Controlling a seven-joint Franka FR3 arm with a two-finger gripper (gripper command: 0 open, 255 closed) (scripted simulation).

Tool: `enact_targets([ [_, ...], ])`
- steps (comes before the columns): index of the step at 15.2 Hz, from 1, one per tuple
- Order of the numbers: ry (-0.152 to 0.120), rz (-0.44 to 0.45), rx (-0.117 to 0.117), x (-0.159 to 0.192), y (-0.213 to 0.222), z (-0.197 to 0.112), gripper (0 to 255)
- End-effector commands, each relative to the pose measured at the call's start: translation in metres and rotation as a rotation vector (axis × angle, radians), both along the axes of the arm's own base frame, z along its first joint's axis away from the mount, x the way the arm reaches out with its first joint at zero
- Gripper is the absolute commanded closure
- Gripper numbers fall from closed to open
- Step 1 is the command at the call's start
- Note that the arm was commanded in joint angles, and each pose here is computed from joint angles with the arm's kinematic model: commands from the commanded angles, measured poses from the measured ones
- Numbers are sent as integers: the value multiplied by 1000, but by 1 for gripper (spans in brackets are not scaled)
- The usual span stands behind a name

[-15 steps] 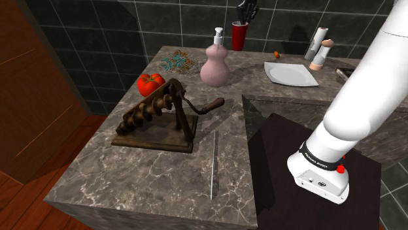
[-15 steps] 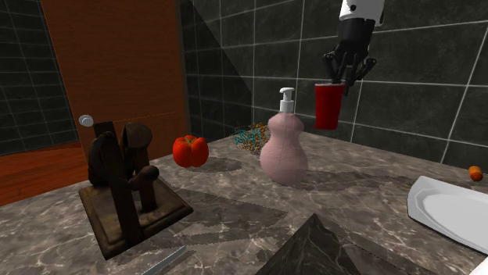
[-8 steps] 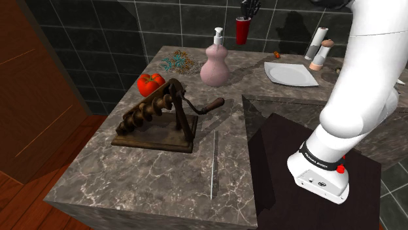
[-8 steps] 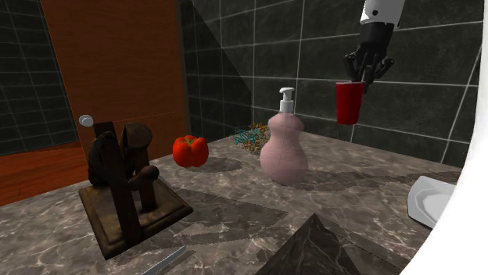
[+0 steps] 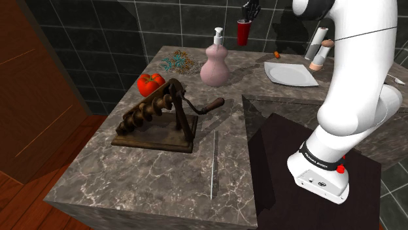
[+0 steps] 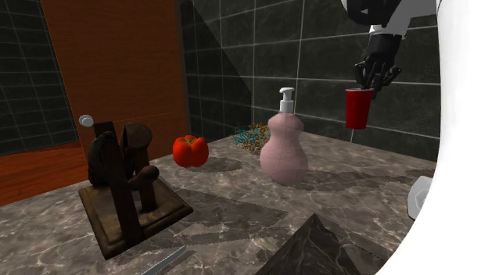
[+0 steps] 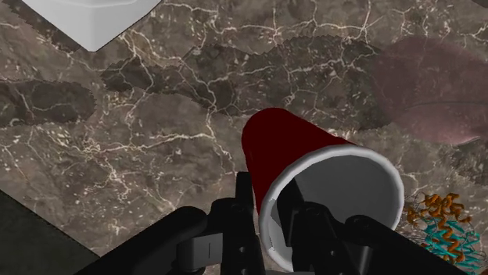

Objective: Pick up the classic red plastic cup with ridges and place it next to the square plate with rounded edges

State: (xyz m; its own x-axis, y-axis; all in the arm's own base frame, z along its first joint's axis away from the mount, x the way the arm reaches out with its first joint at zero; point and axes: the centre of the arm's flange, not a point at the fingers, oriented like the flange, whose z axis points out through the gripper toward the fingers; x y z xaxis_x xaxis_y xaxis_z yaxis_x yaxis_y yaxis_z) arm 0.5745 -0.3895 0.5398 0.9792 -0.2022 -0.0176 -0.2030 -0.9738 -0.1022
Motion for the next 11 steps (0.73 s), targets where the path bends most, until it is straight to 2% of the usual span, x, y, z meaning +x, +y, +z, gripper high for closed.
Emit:
enact_targets([
  [1,-1,0,0,0,-1,-9,255],
  [11,-1,0,0,0,-1,-61,255],
])
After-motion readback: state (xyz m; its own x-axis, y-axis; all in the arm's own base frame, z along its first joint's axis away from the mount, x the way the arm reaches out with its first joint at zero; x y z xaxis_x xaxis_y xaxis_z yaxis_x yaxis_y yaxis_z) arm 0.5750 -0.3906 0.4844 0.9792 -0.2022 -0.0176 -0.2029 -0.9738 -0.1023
